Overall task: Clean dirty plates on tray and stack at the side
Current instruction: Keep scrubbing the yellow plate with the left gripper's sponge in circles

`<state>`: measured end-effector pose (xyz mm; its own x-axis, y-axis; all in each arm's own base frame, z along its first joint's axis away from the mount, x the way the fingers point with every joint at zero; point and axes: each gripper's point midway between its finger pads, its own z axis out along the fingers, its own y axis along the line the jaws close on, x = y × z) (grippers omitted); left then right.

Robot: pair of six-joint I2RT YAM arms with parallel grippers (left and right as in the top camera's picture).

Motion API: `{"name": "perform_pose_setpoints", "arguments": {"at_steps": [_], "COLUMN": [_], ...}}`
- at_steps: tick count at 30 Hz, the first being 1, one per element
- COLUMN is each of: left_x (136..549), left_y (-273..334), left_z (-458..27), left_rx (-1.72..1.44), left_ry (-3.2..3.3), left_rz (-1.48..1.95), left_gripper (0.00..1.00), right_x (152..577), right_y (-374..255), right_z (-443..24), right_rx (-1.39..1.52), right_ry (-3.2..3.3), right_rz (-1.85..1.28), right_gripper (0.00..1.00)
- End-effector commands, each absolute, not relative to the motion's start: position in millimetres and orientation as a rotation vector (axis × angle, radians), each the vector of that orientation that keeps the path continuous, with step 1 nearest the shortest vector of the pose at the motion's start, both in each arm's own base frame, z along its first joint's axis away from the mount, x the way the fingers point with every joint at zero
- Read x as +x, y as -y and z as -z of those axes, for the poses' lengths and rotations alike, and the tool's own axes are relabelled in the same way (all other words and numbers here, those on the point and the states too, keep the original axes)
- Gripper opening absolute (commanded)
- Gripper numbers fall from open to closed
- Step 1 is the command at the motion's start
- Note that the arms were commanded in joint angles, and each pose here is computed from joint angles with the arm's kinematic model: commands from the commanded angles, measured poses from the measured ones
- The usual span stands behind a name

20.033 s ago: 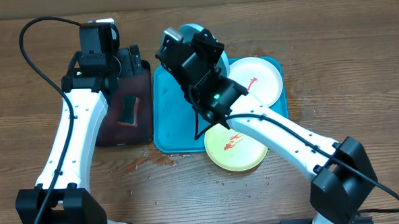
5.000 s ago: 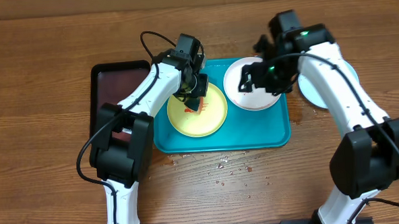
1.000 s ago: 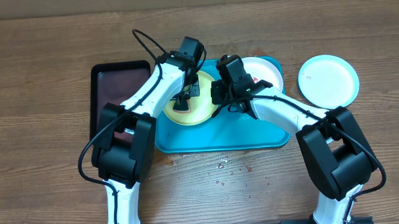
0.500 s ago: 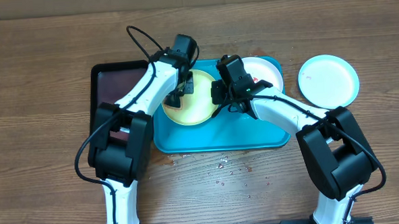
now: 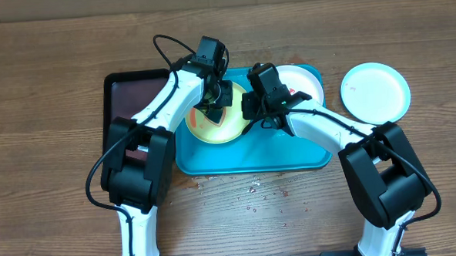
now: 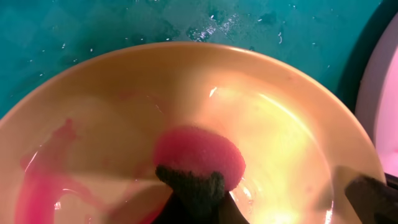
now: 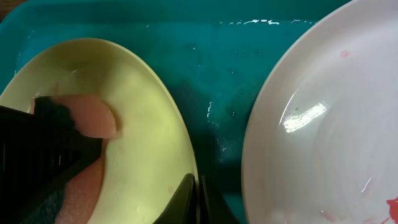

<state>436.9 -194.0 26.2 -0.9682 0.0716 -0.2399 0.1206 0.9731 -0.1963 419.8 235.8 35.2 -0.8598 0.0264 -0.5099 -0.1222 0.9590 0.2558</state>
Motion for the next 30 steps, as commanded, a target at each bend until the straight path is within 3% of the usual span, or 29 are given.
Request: {"name": "perform_pose_setpoints", "arguments": {"at_steps": [1, 9, 16, 19, 23, 30], "left_x": [427.3, 432.4, 415.1, 400.6, 385.8, 396.3], "left_y": [197.1, 141.0, 124.9, 135.5, 179.1, 212.1], "left_z": [-8.9, 0.1, 1.5, 4.5, 3.7, -3.6], "left_rx": [0.195, 0.091, 0.076, 0.124, 0.331, 0.497], "left_ry": [-2.936, -2.924, -2.989, -3.063, -3.110, -2.993], "left_rz": [0.317, -0.149, -0.251, -0.150, 0.239, 0.480], "left_gripper": [0.04, 0.04, 0.04, 0.04, 0.04, 0.04], "right_x": [426.5, 425.4, 424.4, 424.5, 424.5, 424.9], "right_y": [-233.9, -233.4, -232.8, -232.8, -232.9, -233.1], "right_z": [-39.4, -38.6, -37.7, -37.8, -37.8, -38.3], "right_rx": [-0.044, -0.045, -0.045, -0.045, -0.045, -0.044], "right_ry": [-2.562, -2.568, -2.573, -2.573, -2.573, -2.570], "right_rz": [-0.380, -0.377, -0.374, -0.374, -0.374, -0.375], "right_gripper": [0.04, 0.04, 0.04, 0.04, 0.04, 0.04]}}
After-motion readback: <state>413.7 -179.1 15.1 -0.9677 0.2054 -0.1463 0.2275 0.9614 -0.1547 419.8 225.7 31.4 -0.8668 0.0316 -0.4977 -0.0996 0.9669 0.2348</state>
